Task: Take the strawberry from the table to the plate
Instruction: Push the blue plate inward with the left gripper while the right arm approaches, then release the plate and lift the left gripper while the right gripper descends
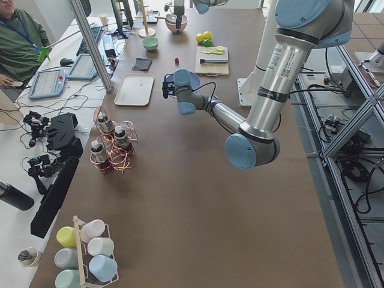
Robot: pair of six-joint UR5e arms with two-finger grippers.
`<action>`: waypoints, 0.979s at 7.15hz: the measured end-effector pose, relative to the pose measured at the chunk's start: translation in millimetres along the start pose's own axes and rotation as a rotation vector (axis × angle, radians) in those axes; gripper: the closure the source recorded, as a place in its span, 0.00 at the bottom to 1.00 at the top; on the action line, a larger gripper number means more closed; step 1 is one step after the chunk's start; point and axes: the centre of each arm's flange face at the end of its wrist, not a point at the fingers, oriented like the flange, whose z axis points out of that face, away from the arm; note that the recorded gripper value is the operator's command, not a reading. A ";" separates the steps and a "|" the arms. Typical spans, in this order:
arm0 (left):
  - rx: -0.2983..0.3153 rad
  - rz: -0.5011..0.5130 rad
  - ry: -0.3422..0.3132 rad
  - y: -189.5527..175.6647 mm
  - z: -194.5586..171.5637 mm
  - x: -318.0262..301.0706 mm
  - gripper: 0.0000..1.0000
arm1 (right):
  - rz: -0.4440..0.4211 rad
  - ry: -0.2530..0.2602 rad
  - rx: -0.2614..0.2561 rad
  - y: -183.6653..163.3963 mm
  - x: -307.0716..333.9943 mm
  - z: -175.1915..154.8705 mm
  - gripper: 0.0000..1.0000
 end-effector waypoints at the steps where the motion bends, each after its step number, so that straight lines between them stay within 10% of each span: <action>1: 0.025 0.000 -0.016 18.6 22.6 25.2 1.00 | 0.002 0.000 0.001 6.3 -13.8 9.9 0.00; 7: 0.078 0.023 -0.117 87.7 96.9 39.9 1.00 | -0.026 0.012 -0.015 19.3 -47.3 39.9 0.00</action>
